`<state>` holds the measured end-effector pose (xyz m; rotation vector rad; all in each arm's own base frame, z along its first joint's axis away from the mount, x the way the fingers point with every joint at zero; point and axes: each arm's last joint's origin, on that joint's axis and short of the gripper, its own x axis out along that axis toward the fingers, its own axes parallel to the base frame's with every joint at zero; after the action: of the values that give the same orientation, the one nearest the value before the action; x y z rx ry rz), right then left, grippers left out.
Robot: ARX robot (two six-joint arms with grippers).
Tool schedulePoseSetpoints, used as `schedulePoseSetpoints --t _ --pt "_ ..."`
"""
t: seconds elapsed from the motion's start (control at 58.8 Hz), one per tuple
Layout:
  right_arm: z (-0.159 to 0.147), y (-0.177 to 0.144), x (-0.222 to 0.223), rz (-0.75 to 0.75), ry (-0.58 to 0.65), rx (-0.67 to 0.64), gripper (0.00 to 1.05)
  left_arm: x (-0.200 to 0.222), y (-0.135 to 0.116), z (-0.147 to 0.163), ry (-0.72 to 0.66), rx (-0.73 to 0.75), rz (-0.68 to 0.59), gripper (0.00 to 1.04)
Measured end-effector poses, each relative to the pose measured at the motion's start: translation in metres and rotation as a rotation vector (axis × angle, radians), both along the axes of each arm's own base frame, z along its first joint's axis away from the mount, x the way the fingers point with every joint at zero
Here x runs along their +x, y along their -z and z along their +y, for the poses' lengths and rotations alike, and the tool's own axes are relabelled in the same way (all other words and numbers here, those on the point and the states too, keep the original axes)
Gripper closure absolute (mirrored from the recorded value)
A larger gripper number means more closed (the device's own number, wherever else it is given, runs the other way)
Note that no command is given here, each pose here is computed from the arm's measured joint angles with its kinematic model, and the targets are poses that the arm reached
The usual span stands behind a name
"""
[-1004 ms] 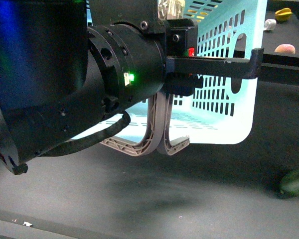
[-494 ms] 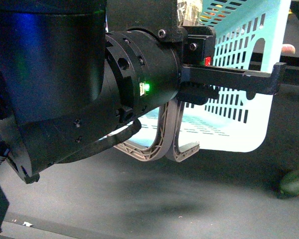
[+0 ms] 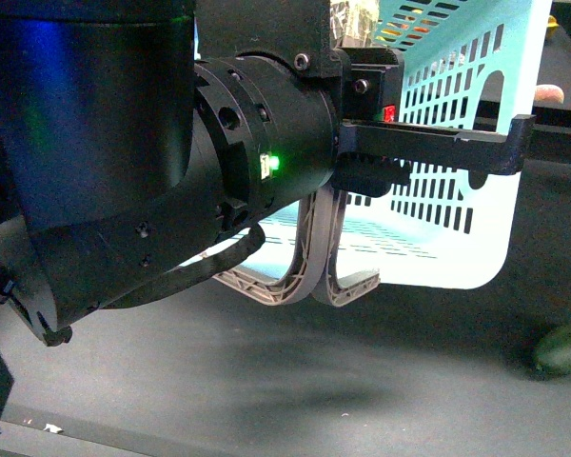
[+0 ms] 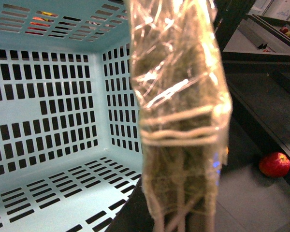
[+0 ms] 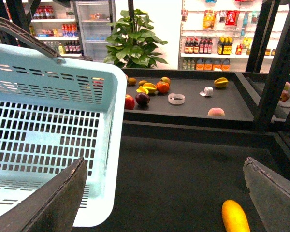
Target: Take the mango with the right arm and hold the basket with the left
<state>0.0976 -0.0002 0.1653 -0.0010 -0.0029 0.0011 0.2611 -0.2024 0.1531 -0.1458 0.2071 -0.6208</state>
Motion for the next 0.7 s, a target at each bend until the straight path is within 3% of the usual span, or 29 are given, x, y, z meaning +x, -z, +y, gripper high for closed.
schedulePoseSetpoints --t 0.204,0.323,0.698 --pt "0.000 0.000 0.000 0.000 0.000 0.000 0.08 0.000 0.000 0.000 -0.004 0.001 -0.001 1.00" --pt "-0.004 0.006 0.008 0.184 0.244 0.008 0.08 0.000 0.000 0.000 -0.004 -0.001 0.000 1.00" --pt "-0.058 0.039 0.070 0.259 0.400 0.043 0.08 0.000 0.000 0.000 0.000 0.000 0.000 1.00"
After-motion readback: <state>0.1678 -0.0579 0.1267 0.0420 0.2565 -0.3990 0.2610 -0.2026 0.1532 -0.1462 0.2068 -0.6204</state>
